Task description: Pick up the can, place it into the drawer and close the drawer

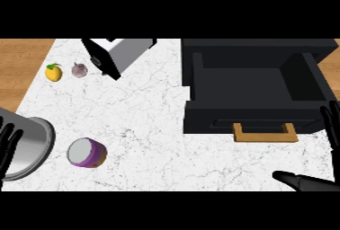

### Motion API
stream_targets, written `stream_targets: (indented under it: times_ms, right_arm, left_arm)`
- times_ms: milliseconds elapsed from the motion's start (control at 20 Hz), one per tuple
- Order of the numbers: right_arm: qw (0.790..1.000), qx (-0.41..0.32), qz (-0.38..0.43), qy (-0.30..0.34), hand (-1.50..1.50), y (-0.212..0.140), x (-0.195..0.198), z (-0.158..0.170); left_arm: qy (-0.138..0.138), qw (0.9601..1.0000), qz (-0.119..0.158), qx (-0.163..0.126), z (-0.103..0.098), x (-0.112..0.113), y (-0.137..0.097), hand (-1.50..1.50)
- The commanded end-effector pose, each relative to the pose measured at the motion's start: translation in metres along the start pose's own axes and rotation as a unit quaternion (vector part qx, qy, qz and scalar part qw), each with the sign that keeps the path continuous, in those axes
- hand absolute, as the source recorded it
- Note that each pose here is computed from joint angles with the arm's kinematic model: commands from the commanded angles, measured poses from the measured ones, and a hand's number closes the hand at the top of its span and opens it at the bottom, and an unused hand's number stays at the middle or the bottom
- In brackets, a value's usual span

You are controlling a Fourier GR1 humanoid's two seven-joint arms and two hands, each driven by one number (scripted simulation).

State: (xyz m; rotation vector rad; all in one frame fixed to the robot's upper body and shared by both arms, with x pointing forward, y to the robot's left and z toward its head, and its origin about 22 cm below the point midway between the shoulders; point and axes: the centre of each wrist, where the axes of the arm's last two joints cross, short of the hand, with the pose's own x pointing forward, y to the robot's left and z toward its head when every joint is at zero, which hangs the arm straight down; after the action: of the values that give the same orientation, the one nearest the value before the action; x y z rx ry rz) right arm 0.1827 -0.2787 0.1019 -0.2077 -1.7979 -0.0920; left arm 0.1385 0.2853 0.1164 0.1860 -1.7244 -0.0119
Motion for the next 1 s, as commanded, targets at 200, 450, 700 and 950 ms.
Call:
stream_targets:
  times_ms: [200,450,700,950]
  right_arm:
    - [1.0,-0.002,0.005,0.013,-1.5,-0.023,-0.003,0.025]
    - [1.0,-0.012,-0.001,0.013,-1.5,-0.047,-0.019,0.024]
    - [1.0,-0.01,-0.002,0.005,-1.5,-0.055,-0.013,0.048]
    - [1.0,0.001,-0.004,0.007,-1.5,-0.071,-0.012,0.051]
  left_arm:
    - [0.018,0.9997,-0.012,0.009,0.038,0.021,0.013,-1.5]
    - [0.022,0.9997,-0.004,0.004,0.047,0.035,0.018,-1.5]
    - [0.044,0.9967,0.06,0.033,0.045,0.038,0.012,-1.5]
    - [0.055,0.9909,0.119,0.03,0.039,0.014,0.021,-1.5]
